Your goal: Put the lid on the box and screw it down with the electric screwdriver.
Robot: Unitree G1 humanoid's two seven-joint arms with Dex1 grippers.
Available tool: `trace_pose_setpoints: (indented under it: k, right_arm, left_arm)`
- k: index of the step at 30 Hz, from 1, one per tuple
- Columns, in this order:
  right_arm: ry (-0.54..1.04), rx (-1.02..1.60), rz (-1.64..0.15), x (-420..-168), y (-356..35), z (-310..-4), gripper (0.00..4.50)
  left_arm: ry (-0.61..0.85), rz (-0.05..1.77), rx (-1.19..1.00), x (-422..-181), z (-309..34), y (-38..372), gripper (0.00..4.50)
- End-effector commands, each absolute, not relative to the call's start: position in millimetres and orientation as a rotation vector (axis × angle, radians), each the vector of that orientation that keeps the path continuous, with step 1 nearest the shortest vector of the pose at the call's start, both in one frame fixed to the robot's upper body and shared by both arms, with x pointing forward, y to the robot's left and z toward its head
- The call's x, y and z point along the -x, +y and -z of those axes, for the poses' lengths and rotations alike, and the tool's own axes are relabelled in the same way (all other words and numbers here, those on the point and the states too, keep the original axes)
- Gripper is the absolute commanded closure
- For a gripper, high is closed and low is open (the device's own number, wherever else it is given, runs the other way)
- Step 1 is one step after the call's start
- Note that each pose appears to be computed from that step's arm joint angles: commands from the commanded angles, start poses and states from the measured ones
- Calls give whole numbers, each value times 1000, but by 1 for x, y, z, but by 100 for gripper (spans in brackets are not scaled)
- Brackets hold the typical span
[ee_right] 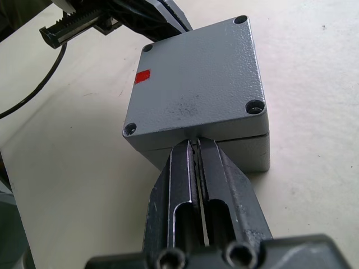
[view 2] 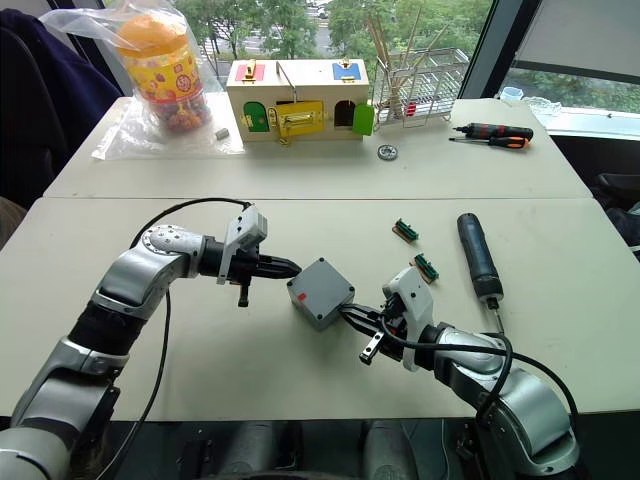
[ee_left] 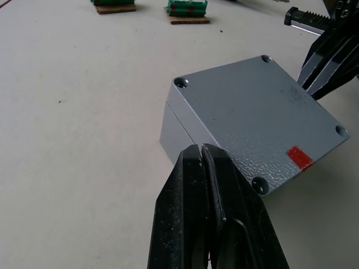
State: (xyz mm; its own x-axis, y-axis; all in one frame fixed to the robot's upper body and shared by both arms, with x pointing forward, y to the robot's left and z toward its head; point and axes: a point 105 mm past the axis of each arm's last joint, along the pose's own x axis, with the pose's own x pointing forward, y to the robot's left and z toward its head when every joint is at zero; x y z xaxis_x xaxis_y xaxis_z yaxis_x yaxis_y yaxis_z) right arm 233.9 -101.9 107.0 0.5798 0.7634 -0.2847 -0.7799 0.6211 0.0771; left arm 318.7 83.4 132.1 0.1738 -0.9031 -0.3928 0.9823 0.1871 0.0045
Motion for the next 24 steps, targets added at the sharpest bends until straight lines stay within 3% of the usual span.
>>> trace_pose_setpoints:
  k: [1, 14, 24]
  right_arm:
    - [251, 68, -904, -236, -100, -117, 441]
    - [243, 72, -898, -238, -102, -119, 441]
    - [263, 62, -888, -235, -109, -117, 441]
  left_arm:
    - [298, 1409, -297, -311, -139, 76, 450]
    - [314, 1425, -307, -306, -133, 75, 450]
    - [304, 1320, -334, -326, -132, 88, 450]
